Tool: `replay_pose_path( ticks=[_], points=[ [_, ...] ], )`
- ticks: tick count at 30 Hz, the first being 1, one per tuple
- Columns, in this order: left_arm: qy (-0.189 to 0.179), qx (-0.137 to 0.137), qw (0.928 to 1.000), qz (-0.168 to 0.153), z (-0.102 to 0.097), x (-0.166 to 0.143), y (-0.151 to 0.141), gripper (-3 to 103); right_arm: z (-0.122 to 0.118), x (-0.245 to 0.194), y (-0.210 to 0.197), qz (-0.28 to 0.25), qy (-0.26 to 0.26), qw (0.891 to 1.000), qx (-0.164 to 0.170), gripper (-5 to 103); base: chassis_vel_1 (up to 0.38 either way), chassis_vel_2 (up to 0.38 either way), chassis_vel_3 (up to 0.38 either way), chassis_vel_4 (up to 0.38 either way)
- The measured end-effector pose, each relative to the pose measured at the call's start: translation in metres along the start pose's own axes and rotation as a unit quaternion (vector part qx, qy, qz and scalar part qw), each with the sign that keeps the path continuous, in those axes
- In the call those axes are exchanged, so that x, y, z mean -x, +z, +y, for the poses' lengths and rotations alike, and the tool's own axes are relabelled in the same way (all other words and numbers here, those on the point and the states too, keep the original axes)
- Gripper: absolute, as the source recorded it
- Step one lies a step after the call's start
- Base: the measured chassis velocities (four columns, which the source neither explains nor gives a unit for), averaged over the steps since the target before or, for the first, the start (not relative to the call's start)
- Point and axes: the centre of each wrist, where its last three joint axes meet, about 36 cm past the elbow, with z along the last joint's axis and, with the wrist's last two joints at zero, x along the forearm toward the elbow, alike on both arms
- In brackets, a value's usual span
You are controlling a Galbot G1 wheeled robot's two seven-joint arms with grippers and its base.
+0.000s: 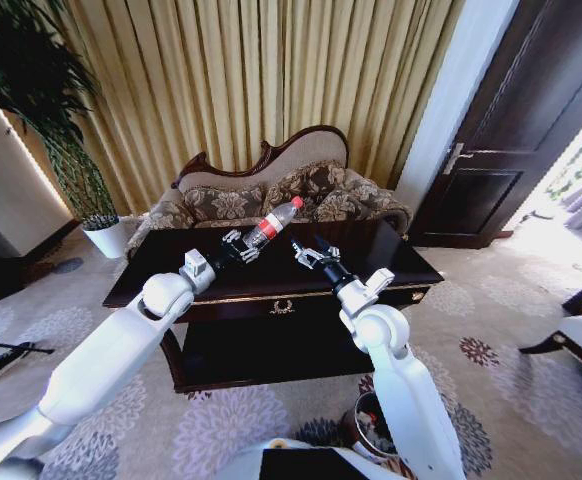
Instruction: Move to the front of the table and place the trash on the table into the trash bin.
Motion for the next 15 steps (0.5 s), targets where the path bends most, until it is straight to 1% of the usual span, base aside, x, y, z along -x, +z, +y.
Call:
replay_pose_path(
  ticks=[4,15],
  points=[
    [-0.001,0.0,1.0,0.002,-0.003,-0.003,-0.001,54,0.0,0.007,0.003,0.005,-0.009,1.0,0.002,100,0.0,0.0,0.0,0.0],
    [-0.004,0.0,1.0,-0.001,0.001,-0.01,-0.012,54,-0.003,0.033,0.023,0.025,-0.014,1.0,0.008,100,0.0,0.0,0.0,0.0]
  ],
)
